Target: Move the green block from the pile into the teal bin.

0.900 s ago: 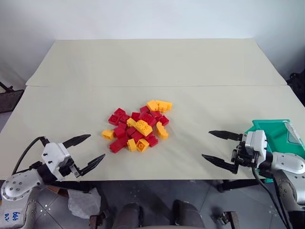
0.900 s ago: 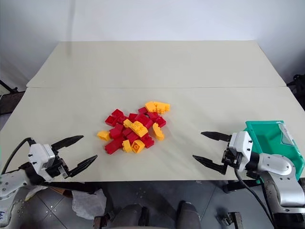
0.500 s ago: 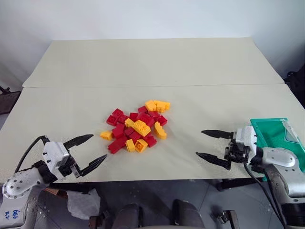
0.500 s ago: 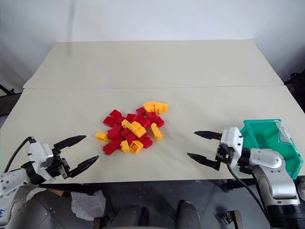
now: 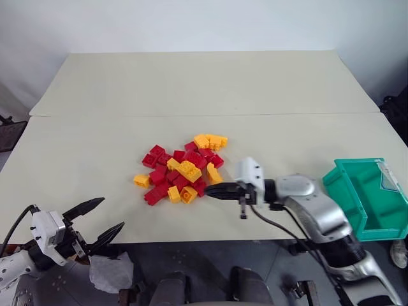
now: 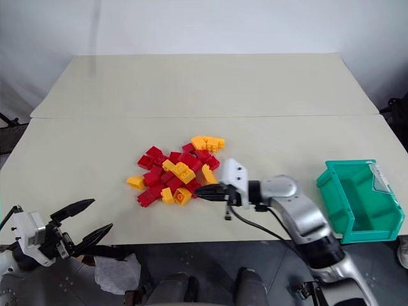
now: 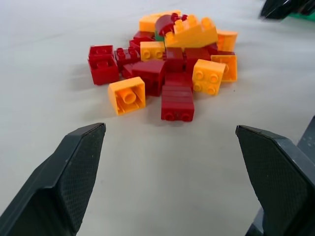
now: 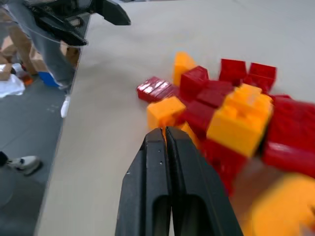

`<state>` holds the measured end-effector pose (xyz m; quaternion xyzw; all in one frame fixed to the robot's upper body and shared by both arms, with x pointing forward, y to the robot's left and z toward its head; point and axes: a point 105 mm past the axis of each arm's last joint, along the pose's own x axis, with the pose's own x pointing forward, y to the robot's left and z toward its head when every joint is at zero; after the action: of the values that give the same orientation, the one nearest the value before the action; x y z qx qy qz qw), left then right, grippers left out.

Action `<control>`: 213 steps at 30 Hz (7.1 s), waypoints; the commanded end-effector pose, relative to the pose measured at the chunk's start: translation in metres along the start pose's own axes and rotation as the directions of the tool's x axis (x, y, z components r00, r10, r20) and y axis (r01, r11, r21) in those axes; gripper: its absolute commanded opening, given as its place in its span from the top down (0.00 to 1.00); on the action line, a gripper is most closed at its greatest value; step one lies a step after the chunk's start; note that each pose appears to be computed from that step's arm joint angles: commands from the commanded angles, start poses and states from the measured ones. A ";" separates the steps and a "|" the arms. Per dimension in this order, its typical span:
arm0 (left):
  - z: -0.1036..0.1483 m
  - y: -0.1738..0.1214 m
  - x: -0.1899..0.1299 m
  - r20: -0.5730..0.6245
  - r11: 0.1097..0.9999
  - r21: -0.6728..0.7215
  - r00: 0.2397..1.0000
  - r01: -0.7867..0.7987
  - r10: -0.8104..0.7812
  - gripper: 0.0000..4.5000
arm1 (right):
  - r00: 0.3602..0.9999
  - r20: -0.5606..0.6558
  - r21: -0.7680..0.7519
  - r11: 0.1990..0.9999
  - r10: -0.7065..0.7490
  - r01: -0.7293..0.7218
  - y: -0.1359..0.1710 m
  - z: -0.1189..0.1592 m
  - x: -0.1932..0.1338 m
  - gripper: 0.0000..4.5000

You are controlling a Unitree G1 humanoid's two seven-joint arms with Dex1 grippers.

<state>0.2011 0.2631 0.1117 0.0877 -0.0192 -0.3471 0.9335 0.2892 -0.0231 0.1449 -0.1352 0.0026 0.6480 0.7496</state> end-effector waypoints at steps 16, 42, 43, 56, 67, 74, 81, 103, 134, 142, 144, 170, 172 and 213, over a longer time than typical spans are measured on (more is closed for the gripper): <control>0.013 -0.012 0.025 0.068 1.000 0.017 0.998 0.004 -0.005 0.00 | 0.957 -0.016 -0.123 0.951 -0.289 0.285 -0.081 0.010 0.037 1.00; 0.017 -0.011 0.039 0.081 1.000 0.020 0.997 0.018 -0.020 0.00 | 0.968 -0.085 -0.050 0.971 -0.238 0.234 -0.082 0.016 0.049 1.00; 0.017 -0.011 0.039 0.082 1.000 0.021 0.996 0.018 -0.019 0.00 | 0.950 -0.114 -0.062 0.957 -0.290 0.284 -0.090 0.011 0.049 1.00; 0.024 -0.003 0.041 0.114 0.999 0.037 0.993 -0.030 0.025 0.00 | 0.898 -0.091 -0.096 0.902 -0.430 0.422 -0.121 0.011 -0.003 1.00; 0.033 0.000 0.042 0.147 0.998 0.049 0.988 -0.050 0.043 0.00 | 0.948 -0.127 -0.020 0.956 -0.293 0.292 -0.107 0.030 0.032 0.40; 0.032 -0.004 0.044 0.148 0.998 0.041 0.988 -0.051 0.044 0.00 | 0.932 -0.170 -0.095 0.946 -0.322 0.309 -0.118 0.031 0.042 0.03; 0.032 -0.005 0.046 0.154 0.998 0.035 0.987 -0.046 0.040 0.00 | 0.932 -0.225 -0.087 0.959 -0.284 0.271 -0.124 0.020 0.047 0.03; 0.033 -0.002 0.052 0.161 0.999 0.040 0.987 -0.032 0.025 0.00 | 0.938 -0.341 -0.100 0.994 -0.071 0.039 -0.113 0.005 0.052 0.37; 0.078 -0.020 0.096 0.282 0.981 0.124 0.942 0.150 -0.180 0.00 | 0.976 0.078 -0.066 0.976 -0.201 0.207 -0.139 0.078 -0.032 0.59; 0.070 -0.016 0.111 0.267 0.970 0.108 0.934 0.216 -0.238 0.00 | 0.968 -0.039 0.067 0.966 -0.248 0.250 -0.111 0.047 -0.075 0.59; 0.064 -0.010 0.107 0.248 0.975 0.105 0.944 0.196 -0.217 0.00 | 0.971 -0.096 0.065 0.972 -0.219 0.226 -0.104 0.038 -0.056 0.50; 0.034 -0.003 0.057 0.156 0.999 0.038 0.988 -0.010 0.004 0.00 | 0.917 -0.344 -0.073 0.980 -0.200 0.187 -0.123 0.006 0.051 0.01; 0.034 -0.003 0.058 0.158 0.999 0.038 0.987 -0.010 0.004 0.00 | 0.916 -0.352 -0.070 0.982 -0.190 0.177 -0.123 0.003 0.050 0.01; 0.039 -0.006 0.070 0.176 0.997 0.054 0.983 0.046 -0.055 0.00 | 0.917 -0.387 -0.062 0.995 -0.093 0.075 -0.111 0.015 0.053 0.01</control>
<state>0.2495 0.2068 0.1372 0.0648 -0.0885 -0.3827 0.9173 0.4006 0.0149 0.1670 -0.2680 0.1390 0.5790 0.7574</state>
